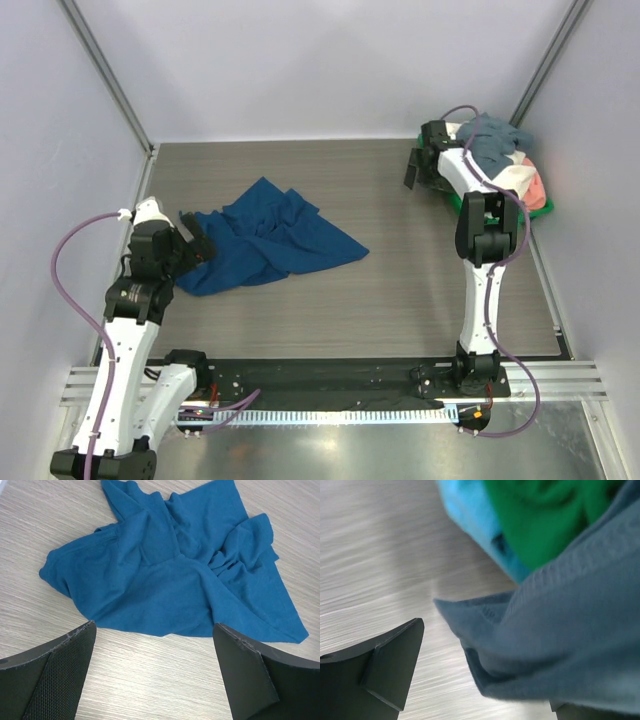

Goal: Fold and stack the t-shirts

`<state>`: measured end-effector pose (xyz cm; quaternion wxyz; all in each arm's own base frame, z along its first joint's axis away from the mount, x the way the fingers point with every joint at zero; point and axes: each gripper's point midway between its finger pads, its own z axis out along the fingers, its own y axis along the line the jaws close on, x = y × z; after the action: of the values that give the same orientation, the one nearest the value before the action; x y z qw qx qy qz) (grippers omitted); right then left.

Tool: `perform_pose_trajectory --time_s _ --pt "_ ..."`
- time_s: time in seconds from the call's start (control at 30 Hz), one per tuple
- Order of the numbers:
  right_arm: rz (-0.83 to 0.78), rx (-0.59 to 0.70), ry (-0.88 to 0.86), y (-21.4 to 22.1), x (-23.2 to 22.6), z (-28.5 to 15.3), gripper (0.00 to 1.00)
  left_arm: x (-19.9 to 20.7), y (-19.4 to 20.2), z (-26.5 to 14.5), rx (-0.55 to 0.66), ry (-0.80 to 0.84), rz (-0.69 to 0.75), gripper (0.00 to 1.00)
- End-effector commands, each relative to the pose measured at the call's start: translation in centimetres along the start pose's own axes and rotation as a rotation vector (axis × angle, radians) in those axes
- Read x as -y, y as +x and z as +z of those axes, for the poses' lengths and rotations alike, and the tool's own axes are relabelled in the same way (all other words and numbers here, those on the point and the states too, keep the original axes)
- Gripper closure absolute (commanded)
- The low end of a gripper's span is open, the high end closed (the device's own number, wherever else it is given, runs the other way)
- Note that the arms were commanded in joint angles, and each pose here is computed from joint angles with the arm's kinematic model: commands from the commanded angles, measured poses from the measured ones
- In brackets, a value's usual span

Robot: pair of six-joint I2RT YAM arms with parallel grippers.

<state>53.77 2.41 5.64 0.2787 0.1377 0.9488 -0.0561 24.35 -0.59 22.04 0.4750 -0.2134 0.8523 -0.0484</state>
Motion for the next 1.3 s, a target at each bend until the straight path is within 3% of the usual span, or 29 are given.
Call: perform_pose_trajectory --time_s 0.0,0.07,0.2,0.3,0.57,0.7,0.9,1.03,1.1,1.2,1.23,1.27 --pt "0.046 -0.010 0.215 -0.8 9.4 1.0 0.03 0.5 -0.1 0.2 -0.001 0.022 0.010 0.00" --pt "0.047 -0.002 0.121 -1.5 7.5 0.2 0.04 0.5 0.0 0.4 -0.008 0.017 0.010 0.00" --pt "-0.084 0.018 -0.079 -1.5 -0.6 -2.6 0.05 0.0 -0.5 0.9 0.008 -0.025 -0.004 0.01" --pt "-0.255 0.006 -0.189 1.2 -8.5 -5.6 0.04 -0.5 -0.8 2.3 0.001 -0.090 -0.044 0.04" --pt "-0.323 -0.110 -0.458 10.5 -17.6 -10.3 0.04 -1.8 -2.0 9.6 0.057 -0.296 -0.128 0.13" --pt "-0.350 -0.155 -0.532 13.6 -19.2 -11.6 0.04 -2.0 -1.4 13.9 0.040 -0.355 -0.098 0.14" --pt "-0.351 -0.185 -0.480 16.1 -17.0 -10.9 0.05 -2.4 -0.7 19.6 -0.006 -0.415 -0.075 0.14" --pt "-0.360 -0.249 -0.456 19.0 -15.3 -10.2 0.11 -2.6 -0.1 22.0 -0.028 -0.408 -0.088 0.19" --pt "-0.359 -0.270 -0.473 19.9 -14.9 -10.6 0.14 -3.0 0.8 22.9 -0.054 -0.414 -0.086 0.30" --pt "-0.358 -0.312 -0.465 22.1 -13.8 -10.0 0.26 -3.2 1.2 23.6 -0.076 -0.413 -0.105 0.47" --pt "-0.357 -0.338 -0.473 23.1 -13.6 -9.9 0.42 -3.2 1.6 23.7 -0.087 -0.409 -0.109 0.56" --pt "-0.356 -0.351 -0.477 23.5 -13.5 -9.9 0.48 -3.1 1.7 23.7 -0.091 -0.400 -0.110 0.63"
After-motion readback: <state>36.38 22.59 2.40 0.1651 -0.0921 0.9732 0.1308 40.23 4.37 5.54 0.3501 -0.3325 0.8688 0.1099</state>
